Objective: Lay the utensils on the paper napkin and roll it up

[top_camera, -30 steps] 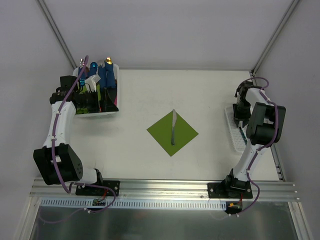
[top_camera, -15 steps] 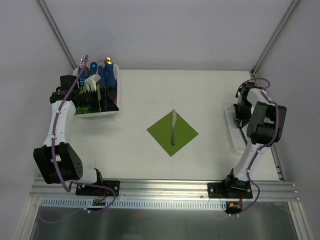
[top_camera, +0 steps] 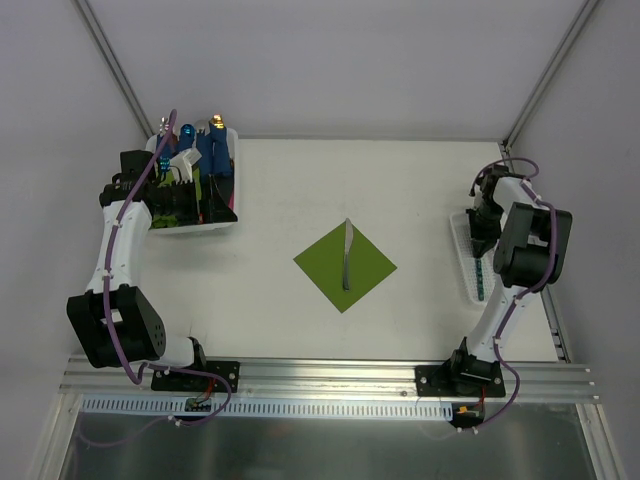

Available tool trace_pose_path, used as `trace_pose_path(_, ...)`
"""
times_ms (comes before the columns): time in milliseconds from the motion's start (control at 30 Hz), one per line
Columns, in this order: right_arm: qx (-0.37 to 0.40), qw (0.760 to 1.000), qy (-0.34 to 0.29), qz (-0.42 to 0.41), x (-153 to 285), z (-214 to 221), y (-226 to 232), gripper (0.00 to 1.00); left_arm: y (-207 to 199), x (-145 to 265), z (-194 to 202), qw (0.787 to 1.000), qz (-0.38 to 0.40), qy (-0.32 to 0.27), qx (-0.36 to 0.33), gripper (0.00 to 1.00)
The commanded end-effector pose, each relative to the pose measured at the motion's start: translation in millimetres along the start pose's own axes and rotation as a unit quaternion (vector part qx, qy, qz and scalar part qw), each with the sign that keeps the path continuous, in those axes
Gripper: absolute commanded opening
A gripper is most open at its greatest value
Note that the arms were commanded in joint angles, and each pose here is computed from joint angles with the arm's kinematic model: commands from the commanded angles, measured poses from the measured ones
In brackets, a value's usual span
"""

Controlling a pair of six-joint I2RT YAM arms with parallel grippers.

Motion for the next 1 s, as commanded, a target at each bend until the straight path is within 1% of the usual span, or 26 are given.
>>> trace_pose_path(0, -0.013, 0.999, -0.051, 0.006, 39, -5, -7, 0.00, -10, 13, -10, 0.999, 0.001, -0.024, -0.021, 0.99)
trace_pose_path(33, -0.017, 0.997, -0.077, 0.008, 58, -4, -9, 0.00, -10, 13, -10, 0.999, 0.001, -0.025, -0.022, 0.99)
trace_pose_path(100, -0.017, 0.994, -0.108, 0.013, 83, -2, -10, 0.00, -12, 15, -11, 0.999, 0.000, -0.027, -0.022, 0.99)
trace_pose_path(200, -0.017, 0.985, -0.165, 0.042, 130, 5, -12, 0.00, -13, 16, -12, 0.999, -0.003, -0.030, -0.024, 0.99)
trace_pose_path(300, -0.011, 0.976, -0.210, 0.057, 172, 11, -4, 0.00, -12, 17, -14, 0.999, -0.010, -0.031, -0.018, 0.99)
trace_pose_path(333, -0.032, 0.974, -0.218, 0.047, 182, 12, 2, 0.00, -12, 17, -15, 0.999, -0.012, -0.032, -0.017, 0.99)
trace_pose_path(367, -0.031, 0.977, -0.210, 0.029, 189, 18, 14, 0.00, -12, 17, -15, 0.999, -0.013, -0.032, -0.014, 0.99)
trace_pose_path(433, -0.058, 0.972, -0.226, -0.010, 205, 18, 36, 0.00, -12, 19, -17, 0.999, -0.024, -0.035, -0.013, 0.99)
trace_pose_path(467, -0.043, 0.970, -0.236, -0.028, 211, 19, 60, 0.00, -11, 19, -18, 0.999, -0.030, -0.036, -0.005, 0.99)
trace_pose_path(500, -0.049, 0.967, -0.244, -0.045, 215, 21, 73, 0.00, -11, 20, -19, 0.999, -0.035, -0.036, -0.002, 0.99)
trace_pose_path(533, -0.073, 0.964, -0.246, -0.076, 214, 20, 92, 0.00, -9, 20, -20, 0.998, -0.046, -0.036, 0.002, 0.99)
trace_pose_path(567, -0.060, 0.962, -0.243, -0.106, 215, 24, 118, 0.00, -8, 20, -21, 0.998, -0.052, -0.036, 0.011, 0.99)
trace_pose_path(600, -0.069, 0.961, -0.233, -0.134, 215, 27, 135, 0.00, -7, 20, -21, 0.997, -0.058, -0.036, 0.018, 0.99)
trace_pose_path(633, -0.066, 0.961, -0.223, -0.149, 209, 27, 155, 0.00, -5, 20, -21, 0.997, -0.066, -0.036, 0.021, 0.99)
trace_pose_path(667, -0.065, 0.960, -0.217, -0.165, 208, 32, 184, 0.00, -3, 21, -21, 0.996, -0.080, -0.036, 0.022, 0.99)
trace_pose_path(733, -0.065, 0.962, -0.210, -0.163, 200, 35, 212, 0.00, -1, 22, -21, 0.994, -0.095, -0.037, 0.034, 0.99)
trace_pose_path(767, -0.059, 0.965, -0.195, -0.164, 191, 37, 239, 0.00, 2, 22, -21, 0.992, -0.109, -0.037, 0.043, 0.99)
trace_pose_path(800, -0.058, 0.967, -0.190, -0.160, 186, 38, 250, 0.00, 3, 21, -20, 0.992, -0.115, -0.035, 0.044, 0.99)
trace_pose_path(833, -0.055, 0.969, -0.189, -0.150, 182, 39, 261, 0.00, 5, 20, -18, 0.991, -0.124, -0.031, 0.048, 0.99)
trace_pose_path(867, -0.041, 0.975, -0.173, -0.137, 169, 42, 280, 0.00, 8, 20, -18, 0.989, -0.135, -0.030, 0.048, 0.99)
trace_pose_path(900, -0.045, 0.973, -0.180, -0.136, 171, 39, 290, 0.00, 10, 19, -17, 0.988, -0.146, -0.027, 0.047, 0.99)
trace_pose_path(967, -0.036, 0.978, -0.162, -0.129, 163, 42, 307, 0.00, 13, 18, -12, 0.987, -0.152, -0.020, 0.049, 0.99)
Point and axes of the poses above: each gripper's point midway between its finger pads, its own x axis back along the fingers, its own y axis along the line the jaws close on, z = x × y, the point moved 6 cm from there along x, back along the fingers, and after that the axes turned 3 degrees about -x, right-handed, at the moved point
